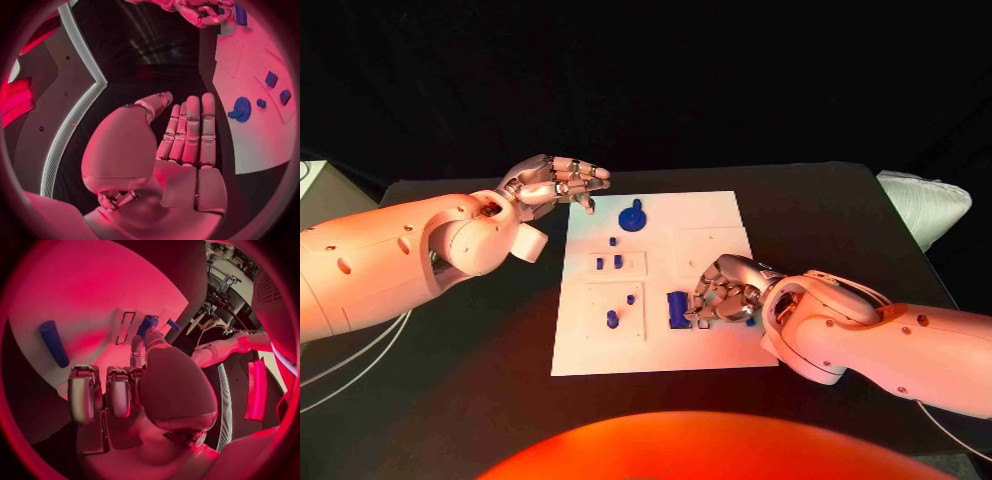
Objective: Assemble the parts on the task board
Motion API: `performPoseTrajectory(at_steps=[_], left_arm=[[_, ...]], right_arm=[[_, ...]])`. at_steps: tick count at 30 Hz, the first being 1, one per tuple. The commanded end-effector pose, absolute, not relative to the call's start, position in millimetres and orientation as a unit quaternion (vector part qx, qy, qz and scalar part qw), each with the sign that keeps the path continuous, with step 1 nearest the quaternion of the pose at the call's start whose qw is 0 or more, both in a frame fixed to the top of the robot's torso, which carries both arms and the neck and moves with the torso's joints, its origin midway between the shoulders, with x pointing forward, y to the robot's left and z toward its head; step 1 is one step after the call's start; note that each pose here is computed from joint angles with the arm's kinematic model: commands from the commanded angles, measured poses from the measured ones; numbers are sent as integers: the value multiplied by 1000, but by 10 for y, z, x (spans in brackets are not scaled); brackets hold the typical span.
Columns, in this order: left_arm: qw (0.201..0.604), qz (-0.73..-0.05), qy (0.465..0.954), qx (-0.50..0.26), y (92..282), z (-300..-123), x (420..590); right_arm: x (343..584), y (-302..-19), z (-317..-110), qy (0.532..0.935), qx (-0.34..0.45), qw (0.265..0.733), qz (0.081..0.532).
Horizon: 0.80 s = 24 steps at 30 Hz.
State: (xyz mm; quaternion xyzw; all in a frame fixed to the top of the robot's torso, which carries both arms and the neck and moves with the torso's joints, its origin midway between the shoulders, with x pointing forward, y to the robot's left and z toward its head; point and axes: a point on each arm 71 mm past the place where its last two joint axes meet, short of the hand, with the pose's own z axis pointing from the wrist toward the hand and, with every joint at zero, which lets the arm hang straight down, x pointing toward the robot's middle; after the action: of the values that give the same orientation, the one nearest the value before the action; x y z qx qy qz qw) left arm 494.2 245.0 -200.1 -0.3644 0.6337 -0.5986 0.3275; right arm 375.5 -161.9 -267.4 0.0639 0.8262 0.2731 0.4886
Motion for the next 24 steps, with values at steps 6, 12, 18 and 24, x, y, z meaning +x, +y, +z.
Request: performPoseTrajectory(at_steps=[6,12,18,24], left_arm=[[322,-604,633,-361,2439,-1992,4935],[323,-604,633,-362,2438,-1992,4936],[322,-605,632,-361,2418,-1989,4932],[321,-606,633,-360,2406,-1988,4930]], right_arm=[[3720,-1756,-2562,788,109,486,361],[3786,-2120,-2441,781,131,506,342],[3822,-2505,-2413,791,121,526,288],[3763,-2709,-2463,803,99,535,243]])
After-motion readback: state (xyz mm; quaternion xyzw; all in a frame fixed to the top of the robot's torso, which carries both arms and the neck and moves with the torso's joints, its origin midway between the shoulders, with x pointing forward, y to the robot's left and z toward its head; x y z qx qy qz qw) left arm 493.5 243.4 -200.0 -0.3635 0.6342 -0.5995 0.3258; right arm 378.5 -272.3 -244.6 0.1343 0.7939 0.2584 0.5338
